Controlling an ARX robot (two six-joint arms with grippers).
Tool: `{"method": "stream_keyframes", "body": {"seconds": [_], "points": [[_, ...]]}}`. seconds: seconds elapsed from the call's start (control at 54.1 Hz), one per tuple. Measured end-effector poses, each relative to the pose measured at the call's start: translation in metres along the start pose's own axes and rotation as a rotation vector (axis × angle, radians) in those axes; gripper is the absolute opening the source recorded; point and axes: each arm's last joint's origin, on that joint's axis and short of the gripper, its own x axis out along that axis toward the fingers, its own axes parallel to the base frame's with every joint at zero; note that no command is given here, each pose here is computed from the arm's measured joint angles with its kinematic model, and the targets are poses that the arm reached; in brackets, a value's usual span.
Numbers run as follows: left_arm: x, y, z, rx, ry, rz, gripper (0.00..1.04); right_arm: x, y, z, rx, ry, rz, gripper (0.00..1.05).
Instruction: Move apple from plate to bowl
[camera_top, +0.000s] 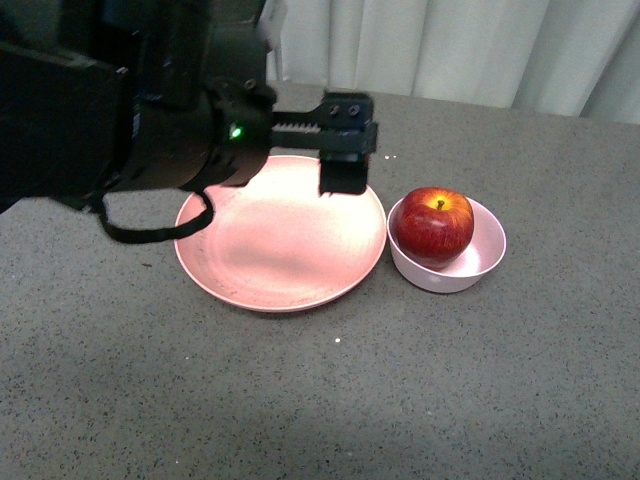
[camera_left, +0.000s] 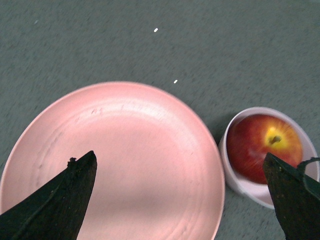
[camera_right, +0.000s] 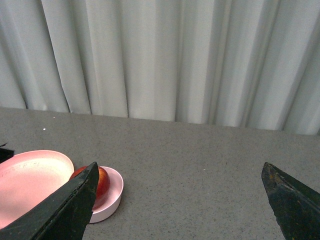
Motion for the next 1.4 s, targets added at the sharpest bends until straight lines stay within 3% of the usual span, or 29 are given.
{"method": "stream_keyframes", "body": {"seconds": [0.111,0.24,0.333,0.554,0.795,1.405], "points": [[-0.024,0.021,-0.019,0.033,-0.281,0.229,0.81,0.000,0.000,0.000,0.000,0.000,0.001,0.95],[-0.077,0.052,-0.022,0.005,-0.507,0.295,0.59,0.000,0.000,0.000,0.000,0.000,-0.003,0.95],[-0.104,0.064,-0.024,0.008,-0.549,0.300,0.43,0.000,0.000,0.000,0.000,0.000,-0.003,0.95],[-0.142,0.084,-0.044,0.018,-0.516,0.306,0.04,0.000,0.000,0.000,0.000,0.000,0.000,0.95],[-0.186,0.095,-0.050,0.025,-0.522,0.310,0.04,0.000,0.000,0.000,0.000,0.000,0.000,0.95],[-0.232,0.102,-0.065,0.029,-0.549,0.308,0.04,0.000,0.000,0.000,0.000,0.000,0.000,0.95]]}}
